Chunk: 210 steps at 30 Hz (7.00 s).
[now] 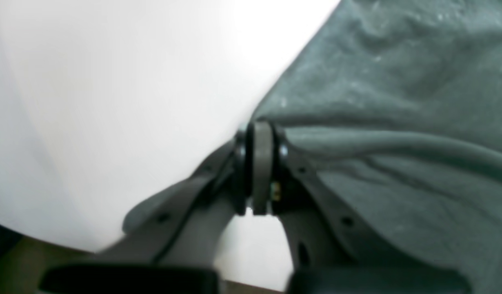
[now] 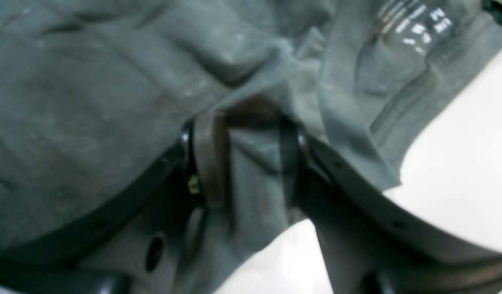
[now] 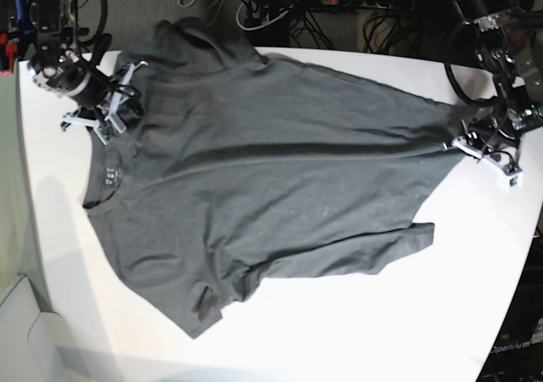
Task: Layout the t-shirt on the table in an organized manner, then fold the t-shirt properly
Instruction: 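Lift the shirt by the shoulders with both grippers and raise it, then lay the lifted shirt over itself, folding it in half lengthwise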
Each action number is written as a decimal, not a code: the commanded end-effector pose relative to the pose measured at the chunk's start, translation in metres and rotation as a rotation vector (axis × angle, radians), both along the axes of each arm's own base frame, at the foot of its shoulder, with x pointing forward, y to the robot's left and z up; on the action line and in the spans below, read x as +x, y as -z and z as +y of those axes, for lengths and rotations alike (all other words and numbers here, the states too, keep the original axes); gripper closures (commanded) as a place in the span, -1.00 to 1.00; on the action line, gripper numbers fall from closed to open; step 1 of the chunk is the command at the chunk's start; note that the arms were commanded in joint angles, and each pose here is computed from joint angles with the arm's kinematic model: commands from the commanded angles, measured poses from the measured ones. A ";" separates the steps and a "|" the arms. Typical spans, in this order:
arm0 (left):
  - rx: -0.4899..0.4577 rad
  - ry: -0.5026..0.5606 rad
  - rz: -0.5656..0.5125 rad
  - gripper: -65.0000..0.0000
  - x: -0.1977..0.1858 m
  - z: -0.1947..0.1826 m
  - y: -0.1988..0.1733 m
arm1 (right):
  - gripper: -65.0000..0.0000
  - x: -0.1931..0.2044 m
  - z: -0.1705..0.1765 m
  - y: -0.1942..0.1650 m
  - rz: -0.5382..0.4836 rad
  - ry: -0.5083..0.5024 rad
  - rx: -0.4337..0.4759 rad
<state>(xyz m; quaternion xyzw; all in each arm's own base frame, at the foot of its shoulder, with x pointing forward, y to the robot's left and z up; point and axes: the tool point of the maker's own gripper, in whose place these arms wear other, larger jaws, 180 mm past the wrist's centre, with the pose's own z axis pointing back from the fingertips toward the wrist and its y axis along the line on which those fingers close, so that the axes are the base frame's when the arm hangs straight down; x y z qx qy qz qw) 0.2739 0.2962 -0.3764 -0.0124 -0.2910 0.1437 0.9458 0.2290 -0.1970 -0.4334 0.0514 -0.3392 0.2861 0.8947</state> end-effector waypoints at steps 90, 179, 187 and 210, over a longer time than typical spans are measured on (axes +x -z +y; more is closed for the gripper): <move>-0.093 0.049 -0.791 0.99 0.129 -0.028 -0.221 | 1.00 0.217 0.008 -0.323 -0.897 0.164 0.264; -0.021 0.078 -1.165 0.99 0.156 -0.052 -0.261 | 1.00 0.216 -0.092 -0.346 -1.185 0.449 0.602; 0.137 0.110 -1.027 0.99 0.207 -0.049 -0.223 | 1.00 0.286 -0.082 -0.310 -0.965 0.410 0.636; 0.233 0.117 -0.656 0.02 0.270 -0.019 -0.131 | 0.87 0.357 -0.045 -0.250 -0.660 0.406 0.597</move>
